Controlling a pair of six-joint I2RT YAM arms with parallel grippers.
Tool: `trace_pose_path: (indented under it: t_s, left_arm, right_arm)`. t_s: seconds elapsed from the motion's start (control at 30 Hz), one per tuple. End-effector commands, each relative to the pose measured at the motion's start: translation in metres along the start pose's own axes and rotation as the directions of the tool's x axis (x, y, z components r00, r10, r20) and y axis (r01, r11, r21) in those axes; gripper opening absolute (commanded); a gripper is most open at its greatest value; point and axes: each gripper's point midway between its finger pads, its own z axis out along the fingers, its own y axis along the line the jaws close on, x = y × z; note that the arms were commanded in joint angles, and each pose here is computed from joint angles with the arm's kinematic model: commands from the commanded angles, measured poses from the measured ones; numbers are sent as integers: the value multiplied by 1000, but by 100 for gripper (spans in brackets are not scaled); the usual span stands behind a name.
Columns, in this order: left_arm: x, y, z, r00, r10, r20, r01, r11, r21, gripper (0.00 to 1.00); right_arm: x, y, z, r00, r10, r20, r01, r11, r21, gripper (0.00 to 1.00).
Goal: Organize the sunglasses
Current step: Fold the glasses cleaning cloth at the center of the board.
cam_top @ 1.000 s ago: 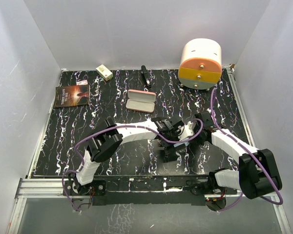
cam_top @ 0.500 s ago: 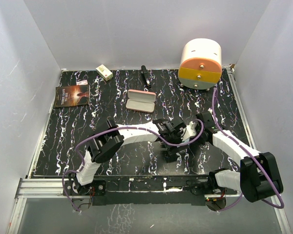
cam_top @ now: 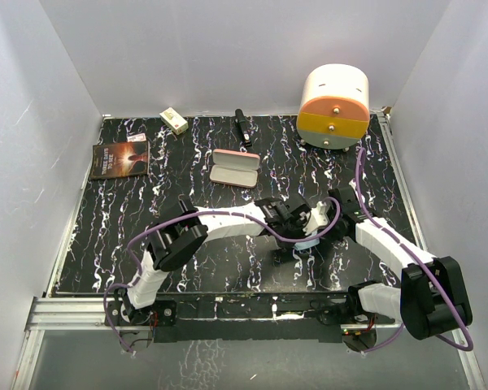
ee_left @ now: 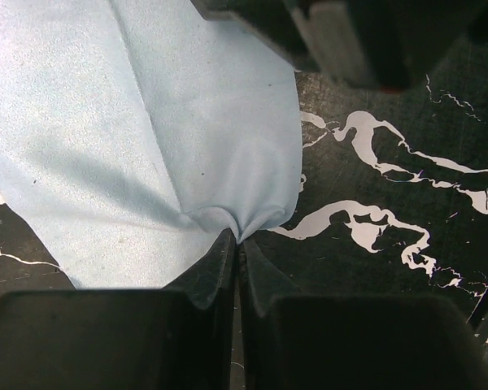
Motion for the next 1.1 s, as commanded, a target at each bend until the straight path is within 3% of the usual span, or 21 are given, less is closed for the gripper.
trace_pose_path:
  t_s: [0.0,0.37,0.7,0.87,1.07]
  left_arm:
    - [153,-39,42,883,-9,-469,71,991,115,0]
    - [49,-21,-8,957,79,-279,-63,996,67,0]
    - [-36,-52,-87,996,70,-61,-59,983,172,0]
    - [-57,-79,-119,1000,15,21,-21,956,292,0]
    - [-61,-74,-135,997,-52,51,34,950,311,0]
  right_arm:
    - [-5,20,-3,1000,-14,15,15,997,-74,8]
    - [-41,54,-52,994,-13,106,32,984,-174,8]
    - [-61,76,-111,985,-7,171,55,960,-274,8]
    - [-70,85,-143,980,5,197,59,946,-319,8]
    - [-82,82,-160,971,9,237,61,956,-286,8]
